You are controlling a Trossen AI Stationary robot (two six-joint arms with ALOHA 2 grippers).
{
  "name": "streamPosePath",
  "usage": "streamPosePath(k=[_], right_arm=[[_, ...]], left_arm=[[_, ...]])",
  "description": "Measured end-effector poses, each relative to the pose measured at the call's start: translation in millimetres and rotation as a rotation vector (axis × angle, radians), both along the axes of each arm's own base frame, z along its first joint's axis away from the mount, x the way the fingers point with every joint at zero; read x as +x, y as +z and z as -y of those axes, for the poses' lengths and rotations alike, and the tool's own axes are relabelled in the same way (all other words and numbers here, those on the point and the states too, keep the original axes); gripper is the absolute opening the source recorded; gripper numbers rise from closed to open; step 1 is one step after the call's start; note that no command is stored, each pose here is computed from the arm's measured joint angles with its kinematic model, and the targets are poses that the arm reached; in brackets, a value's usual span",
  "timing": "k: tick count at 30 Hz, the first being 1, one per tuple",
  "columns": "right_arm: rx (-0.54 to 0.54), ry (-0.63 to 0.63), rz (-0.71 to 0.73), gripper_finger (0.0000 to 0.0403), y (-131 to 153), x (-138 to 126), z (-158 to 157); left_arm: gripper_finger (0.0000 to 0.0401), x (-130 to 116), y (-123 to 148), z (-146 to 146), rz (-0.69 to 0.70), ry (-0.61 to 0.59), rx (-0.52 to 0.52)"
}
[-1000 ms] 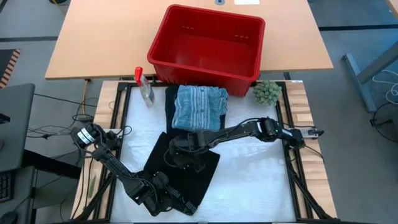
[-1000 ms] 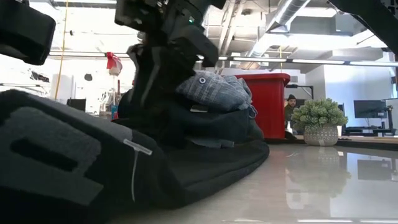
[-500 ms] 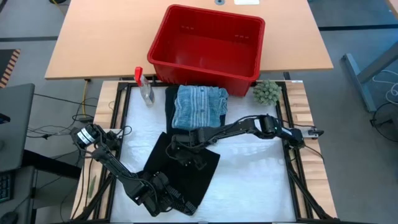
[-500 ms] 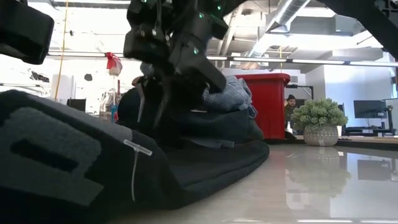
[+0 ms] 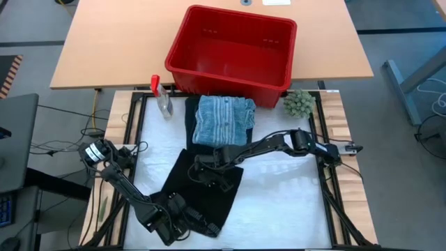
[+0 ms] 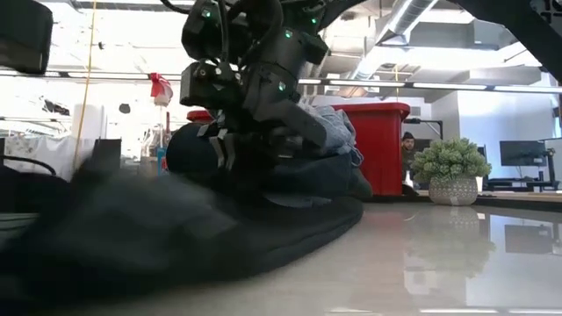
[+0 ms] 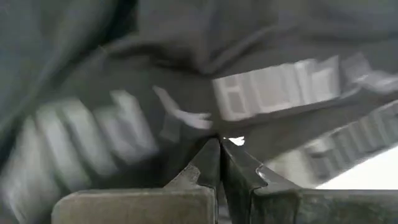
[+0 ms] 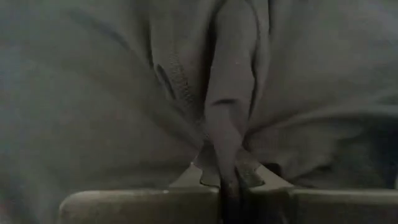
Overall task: Fold Laundry from Bin
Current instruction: Fold the black underwear from the red laundry
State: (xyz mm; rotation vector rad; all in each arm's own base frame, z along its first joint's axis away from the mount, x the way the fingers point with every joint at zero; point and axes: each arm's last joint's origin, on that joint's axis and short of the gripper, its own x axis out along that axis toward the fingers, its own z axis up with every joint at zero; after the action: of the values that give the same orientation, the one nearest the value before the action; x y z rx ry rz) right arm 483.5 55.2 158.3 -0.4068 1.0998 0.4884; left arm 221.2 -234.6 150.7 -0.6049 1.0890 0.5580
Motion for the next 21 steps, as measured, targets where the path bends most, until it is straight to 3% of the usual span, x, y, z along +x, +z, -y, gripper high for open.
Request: streamPosePath(k=[6, 12, 17, 21], right_arm=[[0.034, -0.107, -0.046, 0.0050, 44, 2, 1], [0.073, -0.198, -0.046, 0.0027, 95, -1, 1], [0.095, -0.271, -0.082, 0.0027, 125, -17, 3], [0.144, -0.401, -0.107, 0.0030, 152, -36, 6]], left_arm=[[0.0000, -18, 44, -4, 0.162, -0.056, 0.043], [0.0000, -32, 87, -17, 0.299, -0.111, 0.033], [0.0000, -44, 114, -26, 0.407, -0.140, 0.026], [0.0000, -49, 129, -26, 0.534, -0.144, 0.038]])
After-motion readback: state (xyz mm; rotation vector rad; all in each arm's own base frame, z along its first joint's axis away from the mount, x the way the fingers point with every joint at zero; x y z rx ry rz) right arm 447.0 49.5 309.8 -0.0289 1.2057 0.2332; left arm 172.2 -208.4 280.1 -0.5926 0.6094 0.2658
